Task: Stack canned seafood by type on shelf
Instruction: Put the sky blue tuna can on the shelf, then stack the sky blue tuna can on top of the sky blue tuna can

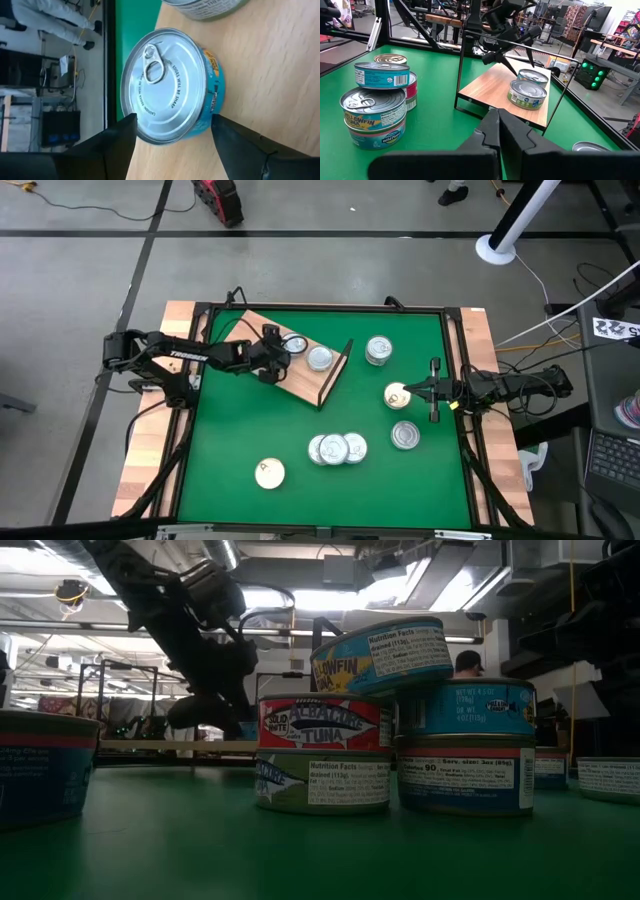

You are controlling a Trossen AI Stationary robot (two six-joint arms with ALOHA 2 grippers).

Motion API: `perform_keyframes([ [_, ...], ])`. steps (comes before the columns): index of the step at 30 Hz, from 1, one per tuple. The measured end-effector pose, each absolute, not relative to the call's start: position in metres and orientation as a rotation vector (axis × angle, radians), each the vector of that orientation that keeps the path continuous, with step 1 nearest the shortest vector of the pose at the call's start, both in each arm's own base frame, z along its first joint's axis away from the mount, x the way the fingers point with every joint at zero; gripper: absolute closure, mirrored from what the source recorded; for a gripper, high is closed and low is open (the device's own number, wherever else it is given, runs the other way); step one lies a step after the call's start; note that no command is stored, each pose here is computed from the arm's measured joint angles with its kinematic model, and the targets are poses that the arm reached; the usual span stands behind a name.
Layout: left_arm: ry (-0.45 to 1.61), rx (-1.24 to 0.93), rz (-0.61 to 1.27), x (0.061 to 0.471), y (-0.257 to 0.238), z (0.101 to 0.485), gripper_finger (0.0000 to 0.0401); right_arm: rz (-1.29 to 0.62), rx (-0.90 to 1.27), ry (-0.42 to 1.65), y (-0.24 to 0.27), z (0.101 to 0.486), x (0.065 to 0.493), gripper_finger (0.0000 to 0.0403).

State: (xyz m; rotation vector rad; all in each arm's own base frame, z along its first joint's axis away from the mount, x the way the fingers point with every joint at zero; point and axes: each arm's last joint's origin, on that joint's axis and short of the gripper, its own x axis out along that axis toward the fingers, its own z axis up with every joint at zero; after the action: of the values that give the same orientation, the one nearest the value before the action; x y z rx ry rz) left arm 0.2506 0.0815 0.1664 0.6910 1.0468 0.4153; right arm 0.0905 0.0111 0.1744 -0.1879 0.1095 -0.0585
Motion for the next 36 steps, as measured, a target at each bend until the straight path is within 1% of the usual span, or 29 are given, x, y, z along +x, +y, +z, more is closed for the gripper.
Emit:
perform_keyframes([
  [7, 0.98, 0.624, 0.536, 0.254, 0.064, 0.174, 0.0149, -0.058, -0.188, 0.109, 0.011, 0.174, 0.091, 0.0395],
  [12, 0.845, 0.508, 0.561, 0.262, 0.045, 0.192, 0.0149, -0.028, -0.157, 0.101, 0.012, 0.175, 0.091, 0.0395],
  [16, 0.759, 0.44, 0.536, 0.264, 0.025, 0.202, 0.0148, -0.033, -0.023, 0.084, 0.012, 0.176, 0.091, 0.0395],
  [19, 0.708, 0.417, 0.484, 0.264, 0.005, 0.206, 0.0148, -0.035, 0.077, 0.061, 0.012, 0.178, 0.091, 0.0395],
  [23, 0.644, 0.399, 0.383, 0.264, -0.029, 0.208, 0.0148, 0.011, 0.116, 0.047, 0.014, 0.179, 0.091, 0.039],
  [25, 0.601, 0.382, 0.329, 0.263, -0.047, 0.21, 0.0148, 0.031, 0.126, 0.036, 0.014, 0.18, 0.091, 0.0374],
  [27, 0.546, 0.359, 0.279, 0.261, -0.064, 0.213, 0.0148, 0.054, 0.147, 0.025, 0.015, 0.182, 0.091, 0.0348],
  [32, 0.351, 0.268, 0.202, 0.262, -0.103, 0.223, 0.0148, 0.116, 0.159, -0.024, 0.016, 0.187, 0.091, 0.0262],
  [36, 0.302, 0.305, 0.145, 0.273, -0.129, 0.222, 0.0148, 0.103, 0.16, -0.034, 0.016, 0.188, 0.091, 0.0203],
])
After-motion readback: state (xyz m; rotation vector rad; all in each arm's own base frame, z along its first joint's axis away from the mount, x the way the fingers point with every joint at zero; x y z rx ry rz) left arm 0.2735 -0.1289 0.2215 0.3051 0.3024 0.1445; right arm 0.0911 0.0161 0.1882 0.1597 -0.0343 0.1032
